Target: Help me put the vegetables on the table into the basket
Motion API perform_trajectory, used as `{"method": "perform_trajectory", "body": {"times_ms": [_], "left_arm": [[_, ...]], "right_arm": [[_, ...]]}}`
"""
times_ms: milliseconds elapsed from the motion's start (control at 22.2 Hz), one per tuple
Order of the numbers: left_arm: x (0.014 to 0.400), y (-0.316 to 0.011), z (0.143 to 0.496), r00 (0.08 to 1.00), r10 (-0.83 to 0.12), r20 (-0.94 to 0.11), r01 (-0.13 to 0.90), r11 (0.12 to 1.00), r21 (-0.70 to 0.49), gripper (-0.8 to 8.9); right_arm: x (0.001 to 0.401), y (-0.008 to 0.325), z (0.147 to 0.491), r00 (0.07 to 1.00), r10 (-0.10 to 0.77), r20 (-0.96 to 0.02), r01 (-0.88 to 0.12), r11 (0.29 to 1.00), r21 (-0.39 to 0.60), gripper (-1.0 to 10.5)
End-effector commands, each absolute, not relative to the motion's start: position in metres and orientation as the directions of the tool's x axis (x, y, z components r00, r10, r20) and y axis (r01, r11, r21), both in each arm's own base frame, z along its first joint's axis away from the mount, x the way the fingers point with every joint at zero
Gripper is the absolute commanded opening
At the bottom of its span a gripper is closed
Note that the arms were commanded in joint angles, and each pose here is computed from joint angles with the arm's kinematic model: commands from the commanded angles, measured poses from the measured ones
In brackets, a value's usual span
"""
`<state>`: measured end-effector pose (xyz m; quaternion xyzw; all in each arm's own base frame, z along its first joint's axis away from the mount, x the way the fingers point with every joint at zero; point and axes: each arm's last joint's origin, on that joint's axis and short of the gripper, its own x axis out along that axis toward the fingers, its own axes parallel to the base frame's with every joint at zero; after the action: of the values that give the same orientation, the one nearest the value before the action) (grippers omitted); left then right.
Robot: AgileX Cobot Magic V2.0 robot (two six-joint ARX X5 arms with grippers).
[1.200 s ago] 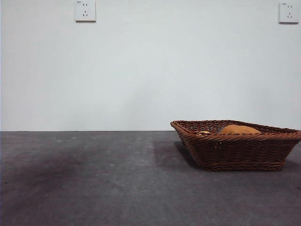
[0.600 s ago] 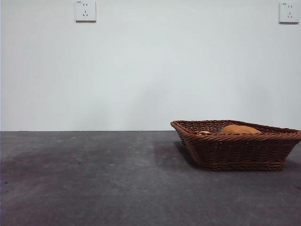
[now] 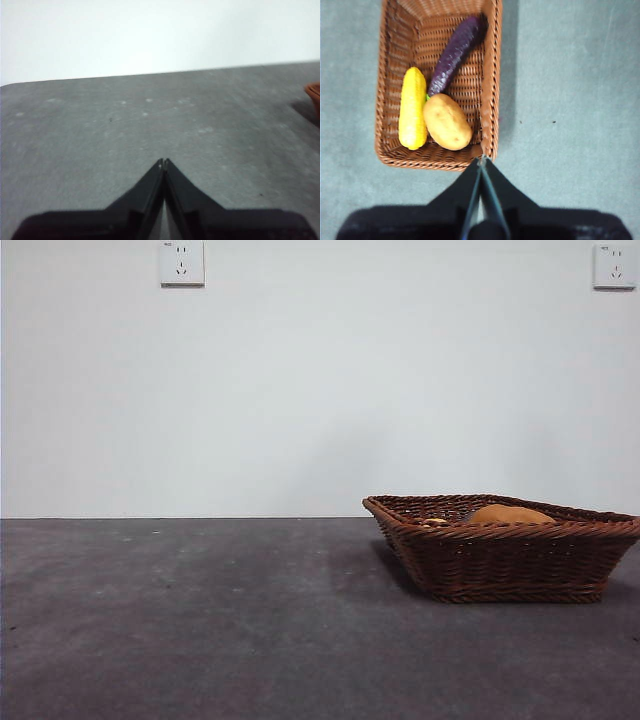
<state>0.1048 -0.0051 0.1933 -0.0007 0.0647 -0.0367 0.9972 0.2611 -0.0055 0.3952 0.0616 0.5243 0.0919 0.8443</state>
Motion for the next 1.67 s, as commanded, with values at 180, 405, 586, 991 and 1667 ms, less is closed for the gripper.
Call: {"method": "perform_trajectory", "body": {"times_ms": [180,405,586,991,1667], "left_arm": [[0.099,0.000,0.159,0.992,-0.019,-0.128,0.008,0.996,-0.089,-0.04],[0.096,0.003,0.149,0.985,0.022,-0.170,-0.032,0.998,-0.058,-0.04],[0.096,0.003,0.150,0.987,0.026,-0.162,-0.035,0.998,-0.052,-0.04],[0.096,0.003,0.149,0.986,0.026,-0.168,-0.035,0.998,-0.052,-0.04],[0.097,0.003,0.149,0.984,0.026,-0.174,-0.035,0.998,-0.052,-0.04]], "right_arm": [[0.271,-0.006,0.384,0.382,0.221,-0.897,-0.071,0.975,0.210,-0.1],[0.282,-0.007,0.390,0.498,0.202,-0.843,-0.091,0.979,0.181,-0.1],[0.295,-0.007,0.399,0.632,0.195,-0.750,-0.119,0.981,0.155,-0.1],[0.312,-0.008,0.417,0.805,0.187,-0.562,-0.153,0.982,0.107,-0.1],[0.145,-0.003,0.347,0.951,0.006,-0.308,-0.013,1.000,-0.020,-0.1]]}}
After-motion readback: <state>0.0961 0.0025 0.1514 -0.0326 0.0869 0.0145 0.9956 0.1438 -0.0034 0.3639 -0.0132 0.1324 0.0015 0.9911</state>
